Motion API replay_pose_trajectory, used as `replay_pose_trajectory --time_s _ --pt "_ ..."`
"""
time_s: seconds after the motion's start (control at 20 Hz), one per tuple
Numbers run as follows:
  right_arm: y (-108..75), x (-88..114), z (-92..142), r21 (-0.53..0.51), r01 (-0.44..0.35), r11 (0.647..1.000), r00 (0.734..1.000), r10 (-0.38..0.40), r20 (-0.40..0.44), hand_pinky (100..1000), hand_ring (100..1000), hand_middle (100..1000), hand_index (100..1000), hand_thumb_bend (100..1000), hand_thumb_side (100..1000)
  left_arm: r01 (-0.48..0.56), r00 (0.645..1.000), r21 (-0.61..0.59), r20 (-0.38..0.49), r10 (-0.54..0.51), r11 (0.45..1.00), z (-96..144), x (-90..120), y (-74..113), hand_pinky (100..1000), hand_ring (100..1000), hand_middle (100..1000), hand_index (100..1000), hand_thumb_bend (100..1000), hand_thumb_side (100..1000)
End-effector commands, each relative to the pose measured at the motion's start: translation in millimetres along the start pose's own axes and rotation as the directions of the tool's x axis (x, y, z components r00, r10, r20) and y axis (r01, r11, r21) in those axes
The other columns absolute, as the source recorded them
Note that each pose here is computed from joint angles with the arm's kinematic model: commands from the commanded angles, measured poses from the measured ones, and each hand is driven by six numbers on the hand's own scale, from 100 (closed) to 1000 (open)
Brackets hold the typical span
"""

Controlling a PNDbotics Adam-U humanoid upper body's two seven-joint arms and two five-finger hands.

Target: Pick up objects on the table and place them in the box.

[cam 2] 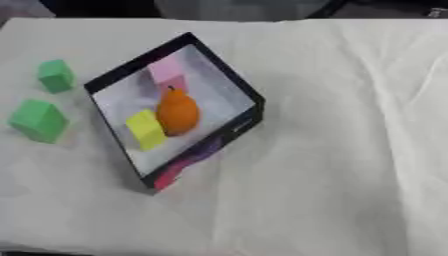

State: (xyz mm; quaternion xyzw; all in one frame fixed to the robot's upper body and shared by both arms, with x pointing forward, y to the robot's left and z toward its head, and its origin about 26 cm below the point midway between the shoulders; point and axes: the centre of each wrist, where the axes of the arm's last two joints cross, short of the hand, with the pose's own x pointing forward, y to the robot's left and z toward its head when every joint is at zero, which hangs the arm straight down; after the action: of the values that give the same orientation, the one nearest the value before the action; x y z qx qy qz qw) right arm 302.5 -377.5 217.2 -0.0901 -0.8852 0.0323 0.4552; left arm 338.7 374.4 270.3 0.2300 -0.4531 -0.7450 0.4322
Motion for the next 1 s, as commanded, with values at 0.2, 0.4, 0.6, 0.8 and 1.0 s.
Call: replay_pose_trajectory --time_s 0.2,0.4,0.6,0.8,1.0 --pt "-6.1 8.2 -4.5 0.008 -0.033 0.999 0.999 0.033 0.020 874 699 685 829 100 582 0.055 0.998 0.040 -0.008 -0.054 0.998 -3.1 -2.2 10.9 882 875 833 867 691 352" --pt "-4.7 8.1 -5.3 0.011 -0.028 1.000 0.999 0.028 0.021 873 698 685 829 100 583 0.081 0.997 0.042 0.004 -0.081 0.996 -9.9 -0.8 13.8 882 876 831 867 704 345" --pt "-3.8 7.1 -5.3 0.012 -0.023 1.000 1.000 0.023 0.017 871 692 684 828 100 584 0.094 0.995 0.070 0.009 -0.095 0.993 -15.1 -0.6 16.3 882 875 831 864 701 330" --pt "-4.4 6.8 -6.5 0.018 -0.028 0.999 1.000 0.028 0.013 870 690 684 828 100 582 0.089 0.995 0.100 0.024 -0.092 0.991 -22.2 -1.3 15.8 880 872 829 864 694 327" --pt "-3.8 7.2 -7.8 0.018 -0.023 1.000 1.000 0.023 0.017 871 690 684 828 100 583 0.086 0.995 0.115 0.039 -0.091 0.990 -30.0 -1.3 15.1 875 867 830 859 702 334"
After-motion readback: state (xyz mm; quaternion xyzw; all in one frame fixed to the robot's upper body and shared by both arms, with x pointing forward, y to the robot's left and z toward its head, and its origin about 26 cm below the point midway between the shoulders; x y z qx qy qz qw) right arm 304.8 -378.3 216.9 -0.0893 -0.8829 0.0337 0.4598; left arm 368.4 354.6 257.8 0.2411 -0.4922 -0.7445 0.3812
